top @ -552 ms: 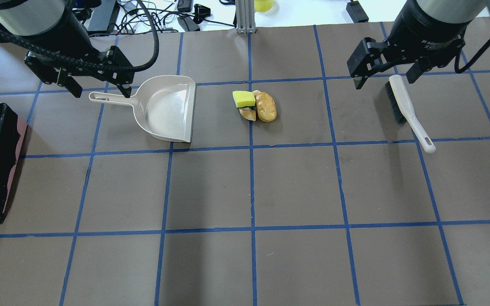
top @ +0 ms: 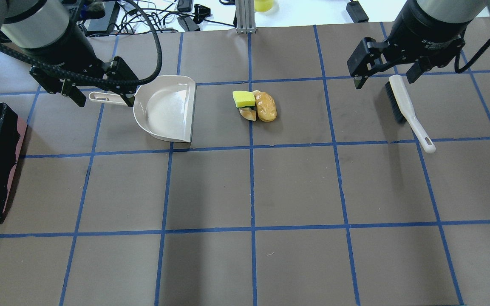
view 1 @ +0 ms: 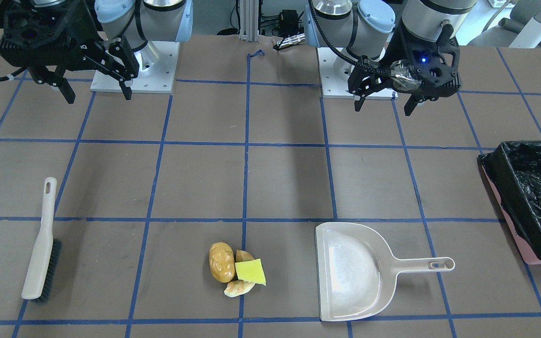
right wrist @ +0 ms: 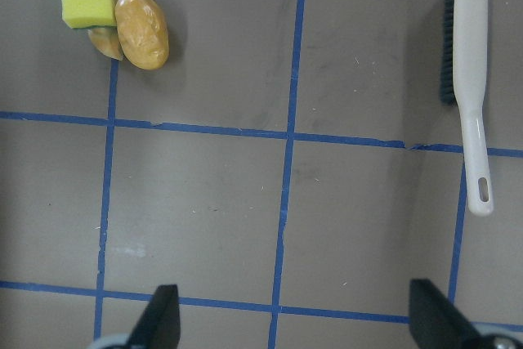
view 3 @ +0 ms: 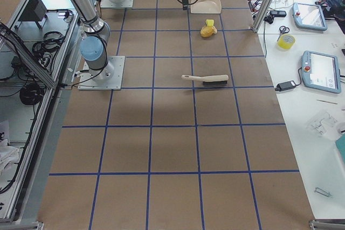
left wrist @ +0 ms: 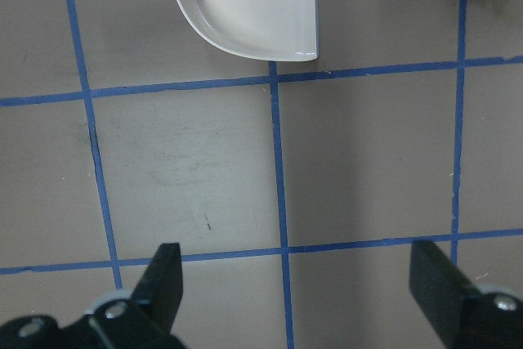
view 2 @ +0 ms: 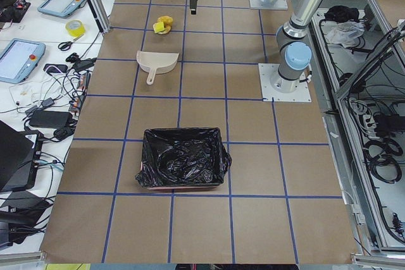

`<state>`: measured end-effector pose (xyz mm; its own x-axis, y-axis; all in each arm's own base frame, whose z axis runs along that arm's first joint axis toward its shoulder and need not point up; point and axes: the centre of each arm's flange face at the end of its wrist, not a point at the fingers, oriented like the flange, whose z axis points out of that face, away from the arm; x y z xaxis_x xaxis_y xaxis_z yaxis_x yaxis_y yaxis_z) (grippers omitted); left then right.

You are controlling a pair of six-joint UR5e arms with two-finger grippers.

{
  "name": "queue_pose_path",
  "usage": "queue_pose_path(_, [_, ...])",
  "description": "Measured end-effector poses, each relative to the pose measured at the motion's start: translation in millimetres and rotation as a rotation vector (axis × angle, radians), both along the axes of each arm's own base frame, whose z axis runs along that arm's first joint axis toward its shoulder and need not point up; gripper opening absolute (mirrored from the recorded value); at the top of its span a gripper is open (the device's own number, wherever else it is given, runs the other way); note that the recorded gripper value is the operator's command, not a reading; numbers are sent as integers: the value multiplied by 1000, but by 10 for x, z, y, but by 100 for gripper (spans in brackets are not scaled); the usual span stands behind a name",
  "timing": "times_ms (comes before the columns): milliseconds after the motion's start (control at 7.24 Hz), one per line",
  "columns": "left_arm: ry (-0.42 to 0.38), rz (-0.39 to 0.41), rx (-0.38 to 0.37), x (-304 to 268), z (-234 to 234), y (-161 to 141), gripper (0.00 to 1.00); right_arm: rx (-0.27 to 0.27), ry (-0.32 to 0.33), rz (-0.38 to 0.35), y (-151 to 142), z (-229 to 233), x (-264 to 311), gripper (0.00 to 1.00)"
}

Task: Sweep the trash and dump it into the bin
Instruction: 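Grasp the dustpan handle with the left gripper while the right grasps the brush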

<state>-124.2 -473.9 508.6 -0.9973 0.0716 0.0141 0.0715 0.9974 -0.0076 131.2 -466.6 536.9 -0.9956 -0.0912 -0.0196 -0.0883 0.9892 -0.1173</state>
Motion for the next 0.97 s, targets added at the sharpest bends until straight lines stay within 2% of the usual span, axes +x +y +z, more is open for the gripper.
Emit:
queue_pose_path(138, [-1,-39,15,30,-90,37,100,11,-1,-2,-21,-35,-15,100])
queue_pose_path(276, [-2,-107,11,70,-149,18,100,48,-1,-9,-80,-149,-54,100])
queue_pose_path(552, [-14,-254,-29,269,-269,-161,99,160,10,-32,-316,-549,-295,100])
queue_pose_path(829, [-17,-501,-20,548,-531,-428,100,237,10,-36,-513,-954,-1069,99])
queue_pose_path(967, [-21,-628,-23,641,-702,-602,100,243,3,-32,-599,-1262,-1483,99])
